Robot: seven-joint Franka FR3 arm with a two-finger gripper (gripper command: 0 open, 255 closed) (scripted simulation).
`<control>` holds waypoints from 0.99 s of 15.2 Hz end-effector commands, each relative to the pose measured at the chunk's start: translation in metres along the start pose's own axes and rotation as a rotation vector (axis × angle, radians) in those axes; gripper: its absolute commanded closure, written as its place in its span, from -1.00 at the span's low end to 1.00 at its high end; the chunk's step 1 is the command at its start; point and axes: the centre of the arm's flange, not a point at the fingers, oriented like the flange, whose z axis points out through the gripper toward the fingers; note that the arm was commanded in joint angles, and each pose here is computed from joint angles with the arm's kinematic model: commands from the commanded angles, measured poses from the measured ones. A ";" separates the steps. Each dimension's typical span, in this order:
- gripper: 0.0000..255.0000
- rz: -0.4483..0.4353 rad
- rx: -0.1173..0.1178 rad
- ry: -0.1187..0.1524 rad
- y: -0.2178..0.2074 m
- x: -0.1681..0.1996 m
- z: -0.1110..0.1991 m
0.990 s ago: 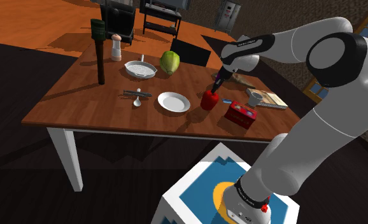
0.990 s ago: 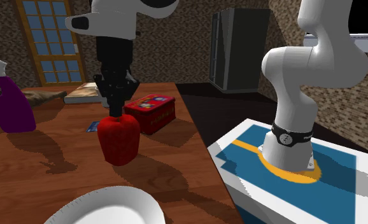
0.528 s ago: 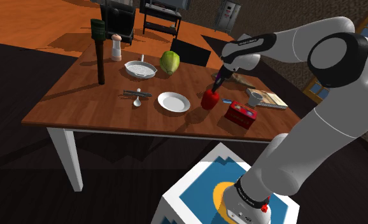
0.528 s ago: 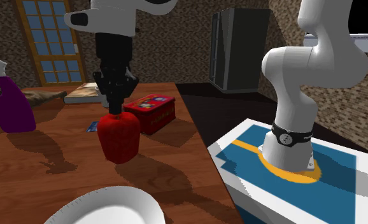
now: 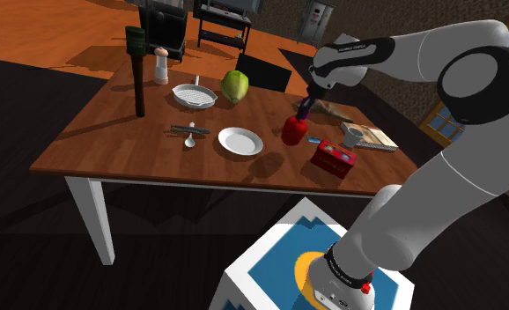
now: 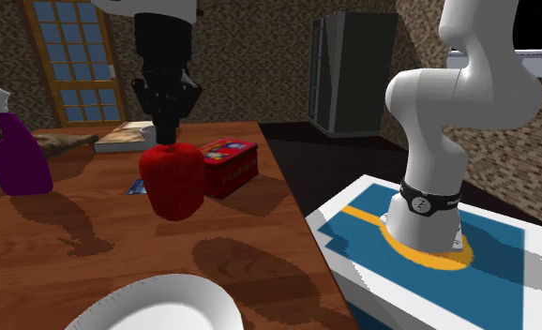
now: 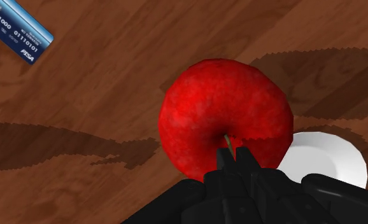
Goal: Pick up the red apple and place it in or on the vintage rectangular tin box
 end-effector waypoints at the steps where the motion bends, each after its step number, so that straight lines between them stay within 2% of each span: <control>1: 1.00 0.000 0.000 0.000 0.001 0.001 -0.010; 15: 1.00 0.000 0.000 0.000 0.001 0.013 -0.083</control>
